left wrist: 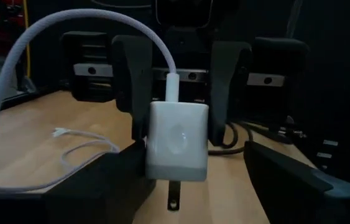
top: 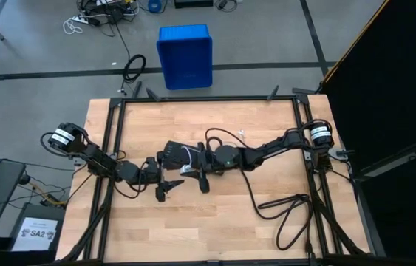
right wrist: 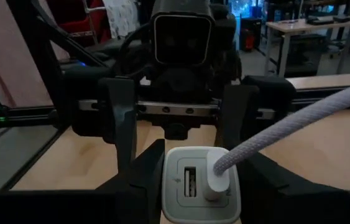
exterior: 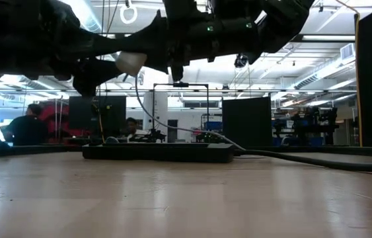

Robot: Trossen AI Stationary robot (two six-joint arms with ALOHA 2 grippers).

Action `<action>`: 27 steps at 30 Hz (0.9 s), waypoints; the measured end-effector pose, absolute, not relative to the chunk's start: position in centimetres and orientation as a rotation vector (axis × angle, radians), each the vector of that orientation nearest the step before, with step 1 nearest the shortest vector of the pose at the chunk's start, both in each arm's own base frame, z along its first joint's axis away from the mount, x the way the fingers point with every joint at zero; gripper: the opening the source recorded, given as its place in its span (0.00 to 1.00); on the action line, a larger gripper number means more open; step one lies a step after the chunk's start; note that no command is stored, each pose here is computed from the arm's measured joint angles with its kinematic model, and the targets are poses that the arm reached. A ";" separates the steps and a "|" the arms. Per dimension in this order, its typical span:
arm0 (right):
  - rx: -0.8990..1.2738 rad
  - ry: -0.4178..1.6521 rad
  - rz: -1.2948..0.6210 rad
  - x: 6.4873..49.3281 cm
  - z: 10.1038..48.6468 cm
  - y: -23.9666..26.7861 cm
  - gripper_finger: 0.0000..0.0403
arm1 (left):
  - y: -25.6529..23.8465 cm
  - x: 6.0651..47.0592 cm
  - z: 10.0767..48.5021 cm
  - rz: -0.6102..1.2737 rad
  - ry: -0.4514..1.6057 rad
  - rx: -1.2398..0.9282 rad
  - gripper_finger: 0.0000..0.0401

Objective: Insert USB
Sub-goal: Insert the white charger adapter into the black outlet extension

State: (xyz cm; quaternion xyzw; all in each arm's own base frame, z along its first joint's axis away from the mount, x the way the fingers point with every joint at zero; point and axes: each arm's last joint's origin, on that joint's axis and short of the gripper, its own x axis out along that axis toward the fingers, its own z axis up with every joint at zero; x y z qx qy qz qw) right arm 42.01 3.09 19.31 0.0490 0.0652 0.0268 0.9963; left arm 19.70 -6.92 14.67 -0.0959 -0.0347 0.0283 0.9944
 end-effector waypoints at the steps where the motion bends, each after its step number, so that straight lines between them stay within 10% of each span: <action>1: 0.100 0.132 0.054 42.0 19.3 3.0 0.29 | -6.9 19.6 14.6 0.060 -0.065 -0.192 0.65; 27: 0.226 0.454 -0.122 38.9 16.8 -2.8 0.29 | -6.6 19.1 13.8 0.078 -0.021 -0.220 0.74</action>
